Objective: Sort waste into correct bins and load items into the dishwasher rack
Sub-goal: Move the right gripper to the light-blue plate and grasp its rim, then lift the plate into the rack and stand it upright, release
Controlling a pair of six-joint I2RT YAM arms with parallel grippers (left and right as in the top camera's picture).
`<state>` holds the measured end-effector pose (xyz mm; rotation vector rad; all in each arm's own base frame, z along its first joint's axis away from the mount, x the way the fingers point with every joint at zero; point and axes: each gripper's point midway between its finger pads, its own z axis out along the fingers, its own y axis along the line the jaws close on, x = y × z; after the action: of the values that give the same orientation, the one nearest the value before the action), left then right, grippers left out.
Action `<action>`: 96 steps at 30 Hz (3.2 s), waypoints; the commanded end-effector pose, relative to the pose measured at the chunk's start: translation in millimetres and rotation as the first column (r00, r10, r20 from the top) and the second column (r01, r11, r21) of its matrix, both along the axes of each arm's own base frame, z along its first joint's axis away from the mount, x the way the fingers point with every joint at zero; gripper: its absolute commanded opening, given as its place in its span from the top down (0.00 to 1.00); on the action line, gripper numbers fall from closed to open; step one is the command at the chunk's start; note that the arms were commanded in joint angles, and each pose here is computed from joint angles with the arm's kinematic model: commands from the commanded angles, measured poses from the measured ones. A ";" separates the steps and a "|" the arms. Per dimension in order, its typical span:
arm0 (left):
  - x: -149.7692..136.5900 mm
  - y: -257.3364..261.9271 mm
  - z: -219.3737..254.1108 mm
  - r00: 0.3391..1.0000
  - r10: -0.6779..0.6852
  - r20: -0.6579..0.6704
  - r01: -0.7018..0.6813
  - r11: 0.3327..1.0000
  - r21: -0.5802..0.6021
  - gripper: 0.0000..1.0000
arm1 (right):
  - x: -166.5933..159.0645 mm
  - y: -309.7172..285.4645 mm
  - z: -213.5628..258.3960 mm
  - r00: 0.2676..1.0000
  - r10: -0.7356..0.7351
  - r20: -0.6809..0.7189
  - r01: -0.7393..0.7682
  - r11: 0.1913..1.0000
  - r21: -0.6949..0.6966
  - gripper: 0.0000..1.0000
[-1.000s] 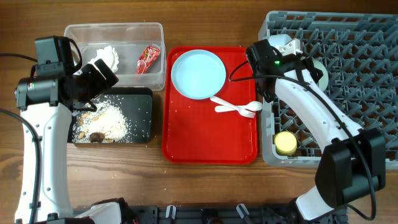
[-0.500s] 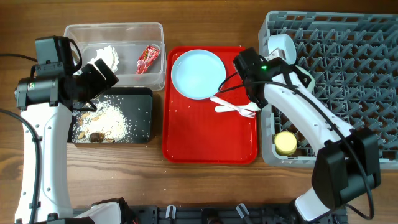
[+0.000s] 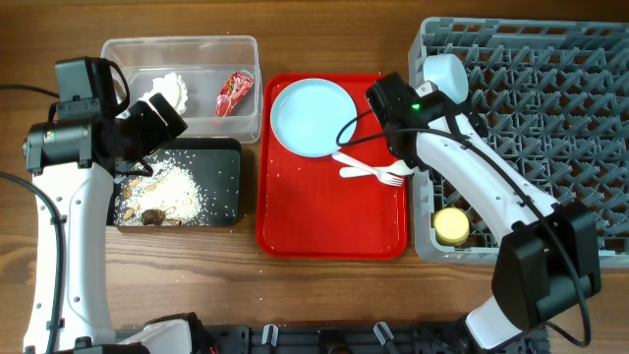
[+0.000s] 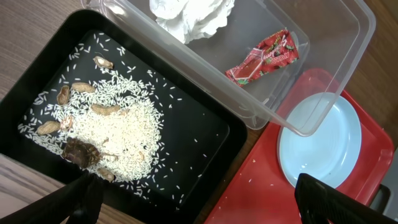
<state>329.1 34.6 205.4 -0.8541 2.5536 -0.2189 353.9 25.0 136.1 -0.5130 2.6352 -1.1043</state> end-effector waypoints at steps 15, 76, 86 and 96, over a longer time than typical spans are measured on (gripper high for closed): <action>1.6 2.1 6.4 1.000 0.004 0.020 -0.004 1.000 0.005 0.00 | -4.4 199.9 84.5 0.940 0.297 0.169 -0.263 0.313 0.913 0.00; 1.6 2.1 6.4 1.000 0.004 0.020 -0.004 1.000 0.005 0.00 | 88.3 178.0 -38.5 0.933 -0.333 -0.135 0.244 0.314 0.917 0.96; 1.6 2.1 6.4 1.000 0.004 0.020 -0.004 1.000 0.005 0.00 | 96.5 -2.8 167.1 0.631 -0.664 0.401 0.036 0.541 0.840 0.96; 1.6 2.1 6.4 1.000 0.004 0.020 -0.004 1.000 0.005 0.01 | 32.7 -131.3 242.6 0.559 -0.392 0.730 0.367 0.907 0.206 0.96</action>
<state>329.1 34.6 205.4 -0.8541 2.5536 -0.2189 401.6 -71.3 373.9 0.6112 1.9822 -0.5722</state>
